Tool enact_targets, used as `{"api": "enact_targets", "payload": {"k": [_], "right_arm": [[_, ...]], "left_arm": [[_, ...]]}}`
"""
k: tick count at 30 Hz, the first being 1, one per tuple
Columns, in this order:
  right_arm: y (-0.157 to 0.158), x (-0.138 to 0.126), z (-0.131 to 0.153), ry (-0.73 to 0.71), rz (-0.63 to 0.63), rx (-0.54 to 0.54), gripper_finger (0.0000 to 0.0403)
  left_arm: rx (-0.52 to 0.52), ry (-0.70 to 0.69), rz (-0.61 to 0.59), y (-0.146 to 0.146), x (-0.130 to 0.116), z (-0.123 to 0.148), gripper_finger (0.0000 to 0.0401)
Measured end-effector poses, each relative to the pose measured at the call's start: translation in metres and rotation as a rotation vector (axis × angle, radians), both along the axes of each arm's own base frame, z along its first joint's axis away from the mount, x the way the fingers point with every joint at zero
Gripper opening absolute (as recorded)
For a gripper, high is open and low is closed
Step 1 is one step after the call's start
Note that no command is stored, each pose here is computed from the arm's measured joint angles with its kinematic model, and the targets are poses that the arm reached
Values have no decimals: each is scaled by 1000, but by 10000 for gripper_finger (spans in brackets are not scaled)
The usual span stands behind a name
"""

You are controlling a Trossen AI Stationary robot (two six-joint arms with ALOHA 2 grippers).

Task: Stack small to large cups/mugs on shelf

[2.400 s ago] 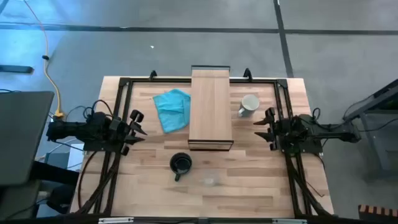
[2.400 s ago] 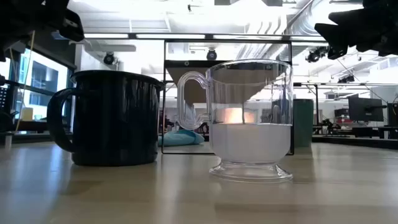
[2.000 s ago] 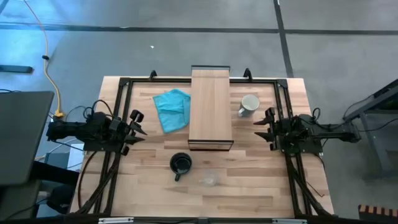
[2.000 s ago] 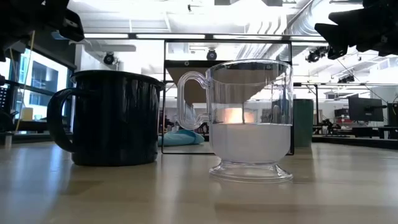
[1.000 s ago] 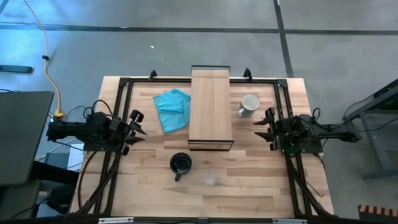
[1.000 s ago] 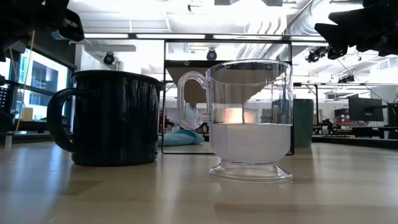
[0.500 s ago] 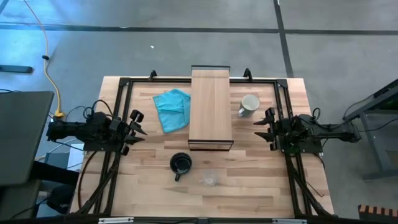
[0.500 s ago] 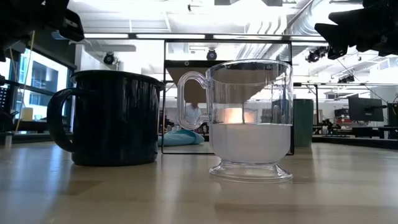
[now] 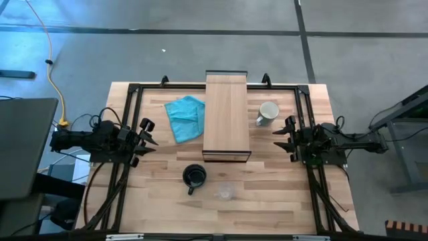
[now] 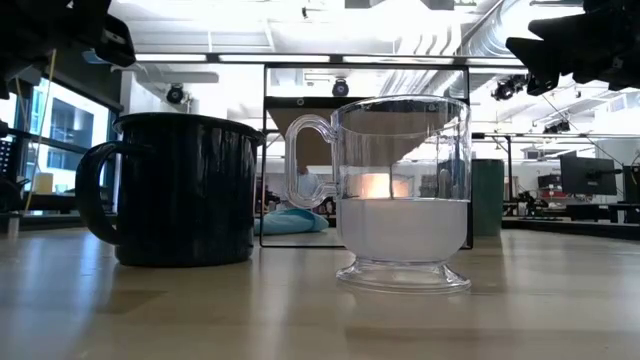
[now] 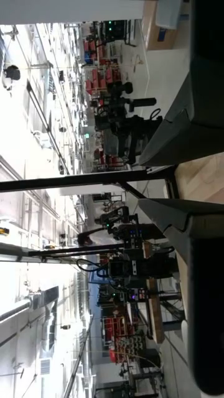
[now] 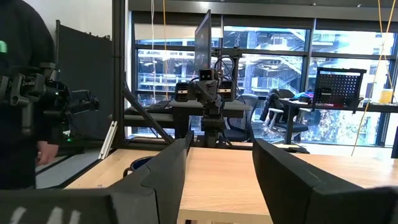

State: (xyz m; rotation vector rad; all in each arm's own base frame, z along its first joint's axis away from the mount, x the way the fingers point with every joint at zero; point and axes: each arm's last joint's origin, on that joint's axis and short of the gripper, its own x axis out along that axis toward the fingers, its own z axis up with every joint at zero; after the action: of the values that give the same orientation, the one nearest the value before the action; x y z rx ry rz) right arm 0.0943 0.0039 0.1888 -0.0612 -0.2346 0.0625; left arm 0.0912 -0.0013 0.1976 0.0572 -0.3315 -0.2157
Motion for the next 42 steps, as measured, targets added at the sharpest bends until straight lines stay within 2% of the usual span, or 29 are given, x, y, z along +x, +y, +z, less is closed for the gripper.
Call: {"api": "enact_targets", "payload": {"k": [26,33,37,42], "right_arm": [[0,-1,3,-31,0,1,179],[0,-4,12,-119,64,211,179],[0,-9,24,-242,107,290,179],[-1,-18,38,-408,153,336,179]], "left_arm": [[0,0,0,0,0,0,83],[-14,-17,15,0,-1,2,83],[-81,-1,-1,1,0,2,83],[-176,20,-65,0,-1,2,83]]}}
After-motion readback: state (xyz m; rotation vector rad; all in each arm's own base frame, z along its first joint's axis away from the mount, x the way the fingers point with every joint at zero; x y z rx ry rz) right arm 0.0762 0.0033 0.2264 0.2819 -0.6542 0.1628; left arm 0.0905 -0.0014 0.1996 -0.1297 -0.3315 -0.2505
